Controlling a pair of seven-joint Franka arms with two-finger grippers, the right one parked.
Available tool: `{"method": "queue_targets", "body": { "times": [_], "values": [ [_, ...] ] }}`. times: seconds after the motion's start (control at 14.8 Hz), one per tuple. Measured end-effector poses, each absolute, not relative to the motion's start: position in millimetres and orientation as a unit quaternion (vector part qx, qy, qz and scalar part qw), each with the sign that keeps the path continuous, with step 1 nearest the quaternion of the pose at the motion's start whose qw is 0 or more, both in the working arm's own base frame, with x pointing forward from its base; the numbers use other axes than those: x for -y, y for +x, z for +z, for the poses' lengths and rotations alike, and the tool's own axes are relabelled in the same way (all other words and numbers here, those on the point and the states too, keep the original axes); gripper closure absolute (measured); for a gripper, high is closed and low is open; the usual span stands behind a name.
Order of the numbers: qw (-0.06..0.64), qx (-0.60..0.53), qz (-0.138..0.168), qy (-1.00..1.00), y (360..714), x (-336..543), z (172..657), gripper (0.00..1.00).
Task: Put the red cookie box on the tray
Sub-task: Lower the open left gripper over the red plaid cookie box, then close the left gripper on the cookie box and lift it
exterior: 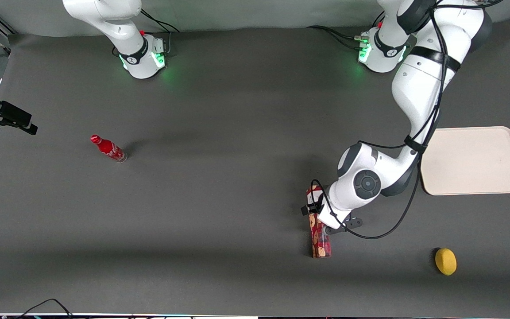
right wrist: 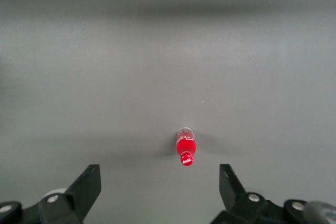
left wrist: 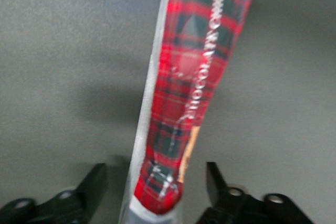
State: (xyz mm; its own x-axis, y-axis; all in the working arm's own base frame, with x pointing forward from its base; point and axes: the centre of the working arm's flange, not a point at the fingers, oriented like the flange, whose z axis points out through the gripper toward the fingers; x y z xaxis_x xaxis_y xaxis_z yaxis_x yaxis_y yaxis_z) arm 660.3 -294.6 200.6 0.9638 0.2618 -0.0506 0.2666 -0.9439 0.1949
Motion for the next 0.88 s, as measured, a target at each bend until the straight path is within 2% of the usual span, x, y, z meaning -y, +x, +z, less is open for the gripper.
{"method": "queue_targets", "body": {
  "times": [0.2, 0.34, 0.61, 0.74, 0.88],
  "values": [
    [0.096, -0.139, -0.011, 0.986, 660, 294, 197, 0.53],
    [0.097, -0.142, -0.009, 0.985, 661, 293, 199, 0.69],
    [0.083, -0.151, -0.021, 0.985, 670, 279, 215, 0.75],
    [0.069, -0.165, -0.038, 0.983, 682, 264, 256, 0.75],
    [0.07, -0.189, -0.049, 0.978, 691, 243, 325, 0.75]
  ]
}}
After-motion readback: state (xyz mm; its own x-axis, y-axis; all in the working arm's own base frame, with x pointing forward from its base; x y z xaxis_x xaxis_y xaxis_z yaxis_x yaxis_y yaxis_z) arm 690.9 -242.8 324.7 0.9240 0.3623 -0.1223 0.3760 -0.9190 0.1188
